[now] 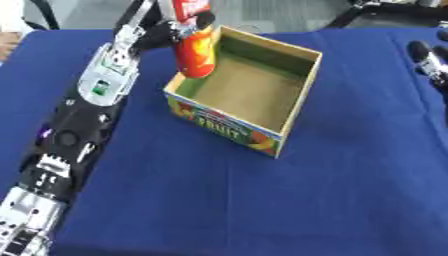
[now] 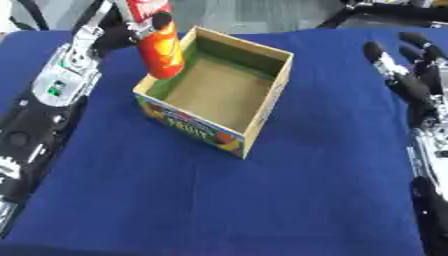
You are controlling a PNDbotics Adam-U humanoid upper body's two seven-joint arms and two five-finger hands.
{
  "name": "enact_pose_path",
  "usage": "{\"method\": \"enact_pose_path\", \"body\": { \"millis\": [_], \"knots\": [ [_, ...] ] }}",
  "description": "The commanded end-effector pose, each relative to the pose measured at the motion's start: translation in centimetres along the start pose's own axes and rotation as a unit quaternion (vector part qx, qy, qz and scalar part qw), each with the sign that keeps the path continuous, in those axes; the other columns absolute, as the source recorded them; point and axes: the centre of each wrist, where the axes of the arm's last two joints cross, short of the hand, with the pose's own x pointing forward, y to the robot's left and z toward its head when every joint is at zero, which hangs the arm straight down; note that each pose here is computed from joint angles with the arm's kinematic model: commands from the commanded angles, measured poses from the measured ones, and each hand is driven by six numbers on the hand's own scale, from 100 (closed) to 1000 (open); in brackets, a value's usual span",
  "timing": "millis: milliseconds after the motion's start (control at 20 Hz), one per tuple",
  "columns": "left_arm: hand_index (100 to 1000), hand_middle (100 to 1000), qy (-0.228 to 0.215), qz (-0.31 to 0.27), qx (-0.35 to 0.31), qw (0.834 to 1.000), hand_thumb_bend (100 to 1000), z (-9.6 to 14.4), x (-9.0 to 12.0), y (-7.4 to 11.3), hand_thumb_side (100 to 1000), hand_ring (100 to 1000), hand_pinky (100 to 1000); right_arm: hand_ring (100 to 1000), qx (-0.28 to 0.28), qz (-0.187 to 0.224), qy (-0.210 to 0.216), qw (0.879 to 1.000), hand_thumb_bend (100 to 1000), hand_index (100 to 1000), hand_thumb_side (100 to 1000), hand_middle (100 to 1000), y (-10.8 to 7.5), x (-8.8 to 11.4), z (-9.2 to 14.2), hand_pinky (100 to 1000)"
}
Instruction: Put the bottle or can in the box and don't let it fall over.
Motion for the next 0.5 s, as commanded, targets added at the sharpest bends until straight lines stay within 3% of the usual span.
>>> {"method": "enact_pose_path", "body": {
  "millis": [50, 500],
  "knots": [
    [997, 848, -0.013, -0.018, 0.006, 1.0, 855, -0.57, 0.91, 1.09, 502, 1000, 949, 971, 0.005, -0.001, -0.022, 1.0, 707, 808, 385, 1000, 0.03, 1.32, -0.51, 742],
    [935, 830, -0.013, -0.001, 0.018, 1.0, 696, -0.44, 0.75, 1.14, 481, 1000, 937, 971, 0.004, -0.002, -0.022, 1.0, 706, 809, 388, 1000, 0.02, 1.38, -0.57, 742]
  ]
}}
